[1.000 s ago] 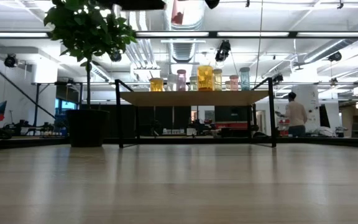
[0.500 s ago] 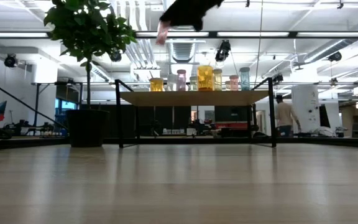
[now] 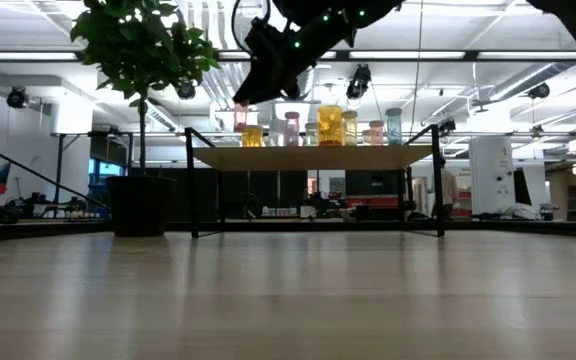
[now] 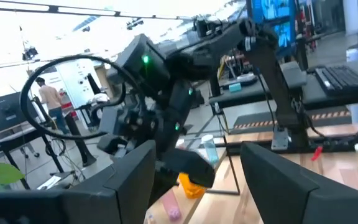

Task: Pick and place medicine bottles onto shelf by color
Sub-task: Adjust the orange pill bottle on the shelf

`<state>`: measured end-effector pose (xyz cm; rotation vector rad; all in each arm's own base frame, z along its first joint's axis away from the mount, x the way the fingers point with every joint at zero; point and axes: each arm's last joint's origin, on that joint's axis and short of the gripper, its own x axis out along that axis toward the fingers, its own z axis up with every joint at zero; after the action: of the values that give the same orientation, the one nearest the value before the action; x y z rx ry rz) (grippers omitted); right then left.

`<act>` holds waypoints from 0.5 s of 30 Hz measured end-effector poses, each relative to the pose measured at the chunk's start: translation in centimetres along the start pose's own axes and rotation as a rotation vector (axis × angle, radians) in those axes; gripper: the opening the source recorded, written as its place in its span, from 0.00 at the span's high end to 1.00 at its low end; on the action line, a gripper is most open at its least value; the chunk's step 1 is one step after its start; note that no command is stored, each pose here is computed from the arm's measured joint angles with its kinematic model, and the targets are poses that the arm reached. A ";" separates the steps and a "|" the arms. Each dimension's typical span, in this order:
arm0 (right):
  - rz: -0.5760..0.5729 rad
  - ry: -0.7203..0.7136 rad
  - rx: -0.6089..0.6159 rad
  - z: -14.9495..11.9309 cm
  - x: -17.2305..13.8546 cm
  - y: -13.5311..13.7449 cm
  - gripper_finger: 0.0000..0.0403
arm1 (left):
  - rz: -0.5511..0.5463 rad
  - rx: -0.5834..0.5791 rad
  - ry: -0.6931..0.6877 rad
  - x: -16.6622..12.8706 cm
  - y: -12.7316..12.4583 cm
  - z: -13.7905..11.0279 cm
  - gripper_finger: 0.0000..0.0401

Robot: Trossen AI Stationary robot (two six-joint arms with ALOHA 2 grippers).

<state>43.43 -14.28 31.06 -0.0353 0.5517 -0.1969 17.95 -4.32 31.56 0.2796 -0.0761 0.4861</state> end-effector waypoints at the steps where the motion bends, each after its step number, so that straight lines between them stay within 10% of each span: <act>1: -0.004 0.002 0.006 0.0 0.1 -0.3 0.72 | 0.003 -0.008 -0.008 -0.1 0.1 0.0 0.45; 15: -0.003 0.088 0.036 -1.1 1.5 -0.8 0.72 | 0.007 -0.015 -0.021 -0.3 0.2 -0.3 0.45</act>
<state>43.98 -15.37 29.39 0.0073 0.6353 -0.2114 17.59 -4.18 31.29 0.2702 -0.1010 0.4893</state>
